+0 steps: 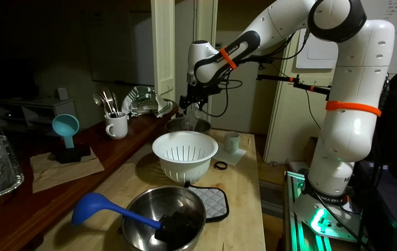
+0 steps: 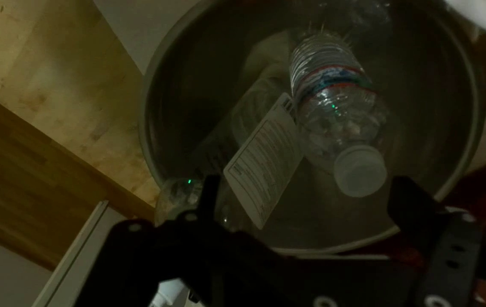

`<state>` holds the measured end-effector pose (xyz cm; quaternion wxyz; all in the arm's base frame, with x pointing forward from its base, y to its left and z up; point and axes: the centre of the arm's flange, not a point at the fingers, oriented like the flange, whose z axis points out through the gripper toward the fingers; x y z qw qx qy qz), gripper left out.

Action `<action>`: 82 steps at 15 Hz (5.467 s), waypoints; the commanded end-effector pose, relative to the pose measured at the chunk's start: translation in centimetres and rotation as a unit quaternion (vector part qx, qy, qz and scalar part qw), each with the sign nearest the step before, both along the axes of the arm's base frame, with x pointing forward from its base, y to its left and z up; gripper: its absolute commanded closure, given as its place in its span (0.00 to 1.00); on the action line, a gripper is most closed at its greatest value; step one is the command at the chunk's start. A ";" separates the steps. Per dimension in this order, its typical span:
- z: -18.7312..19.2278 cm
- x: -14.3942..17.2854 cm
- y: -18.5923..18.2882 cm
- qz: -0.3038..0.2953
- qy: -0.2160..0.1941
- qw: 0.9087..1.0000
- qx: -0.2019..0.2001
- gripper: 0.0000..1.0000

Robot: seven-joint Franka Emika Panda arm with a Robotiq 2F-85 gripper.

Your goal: Take the water bottle out of the metal bowl

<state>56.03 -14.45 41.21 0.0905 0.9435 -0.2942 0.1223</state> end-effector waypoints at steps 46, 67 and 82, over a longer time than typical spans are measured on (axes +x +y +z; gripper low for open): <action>15.3 3.3 8.2 0.058 -0.150 0.986 0.039 0.92; 14.4 15.2 14.0 0.133 -0.140 0.981 0.017 0.92; 20.5 11.2 15.5 0.188 -0.167 0.968 0.022 0.00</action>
